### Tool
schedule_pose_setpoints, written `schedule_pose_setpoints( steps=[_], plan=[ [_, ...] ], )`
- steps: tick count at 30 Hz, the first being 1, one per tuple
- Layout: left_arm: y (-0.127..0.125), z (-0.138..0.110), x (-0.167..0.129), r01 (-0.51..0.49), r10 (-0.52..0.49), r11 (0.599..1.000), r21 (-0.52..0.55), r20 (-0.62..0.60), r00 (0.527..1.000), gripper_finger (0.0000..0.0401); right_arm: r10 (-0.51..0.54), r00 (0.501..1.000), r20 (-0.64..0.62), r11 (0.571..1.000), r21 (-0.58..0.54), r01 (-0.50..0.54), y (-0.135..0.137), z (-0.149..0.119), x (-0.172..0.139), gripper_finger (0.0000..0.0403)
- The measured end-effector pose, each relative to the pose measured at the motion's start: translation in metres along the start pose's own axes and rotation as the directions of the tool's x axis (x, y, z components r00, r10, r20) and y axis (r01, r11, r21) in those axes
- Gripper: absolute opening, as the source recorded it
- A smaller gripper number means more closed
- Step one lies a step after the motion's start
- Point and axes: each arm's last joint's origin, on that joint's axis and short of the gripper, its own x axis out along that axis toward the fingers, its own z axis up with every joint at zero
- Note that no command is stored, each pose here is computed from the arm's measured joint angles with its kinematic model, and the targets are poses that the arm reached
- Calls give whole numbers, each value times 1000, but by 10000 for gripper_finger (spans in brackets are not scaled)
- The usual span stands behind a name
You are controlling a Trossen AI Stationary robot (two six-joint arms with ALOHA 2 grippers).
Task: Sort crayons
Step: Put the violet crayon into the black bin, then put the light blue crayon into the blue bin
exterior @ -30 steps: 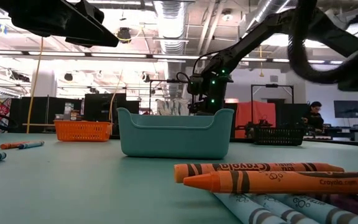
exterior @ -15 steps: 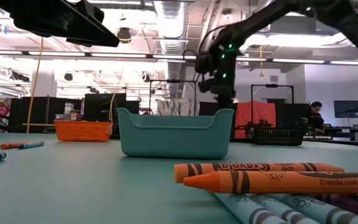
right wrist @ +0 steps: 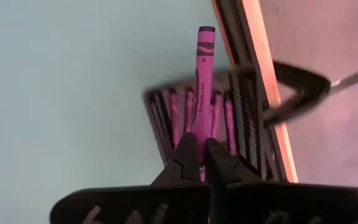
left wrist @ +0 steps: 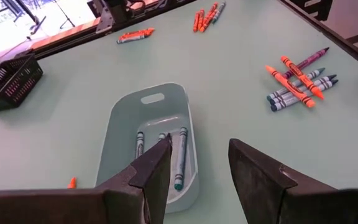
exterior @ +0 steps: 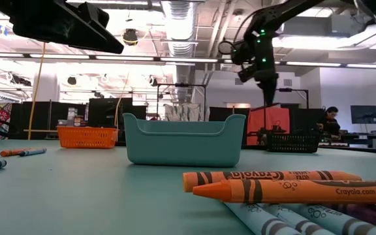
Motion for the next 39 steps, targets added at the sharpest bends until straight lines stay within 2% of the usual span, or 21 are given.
schedule_pose_setpoints(
  steps=[3, 9, 20, 36, 39],
  plan=[
    [0, 0, 0, 1, -1, 1000, 5, -2, 1000, 151, 11, 999, -33, 999, 38, -10, -10, -16, 3, 0],
    [0, -1, 0, 4, -3, 1000, 19, -14, 1000, 151, 47, 993, -107, 994, 103, -36, -22, -40, 31, 0],
    [0, -2, 0, 3, -3, 1000, 24, -21, 1000, 151, 68, 990, -120, 986, 157, -48, -23, -55, 88, 4],
    [1, -2, 0, -20, 20, 1000, 13, -15, 1000, 151, 87, 991, -101, 976, 210, -64, -21, -55, 92, 81],
    [2, -2, 0, -66, 66, 998, 13, -18, 998, 151, 86, 991, -100, 975, 213, -63, -21, -55, 92, 96]
  ],
)
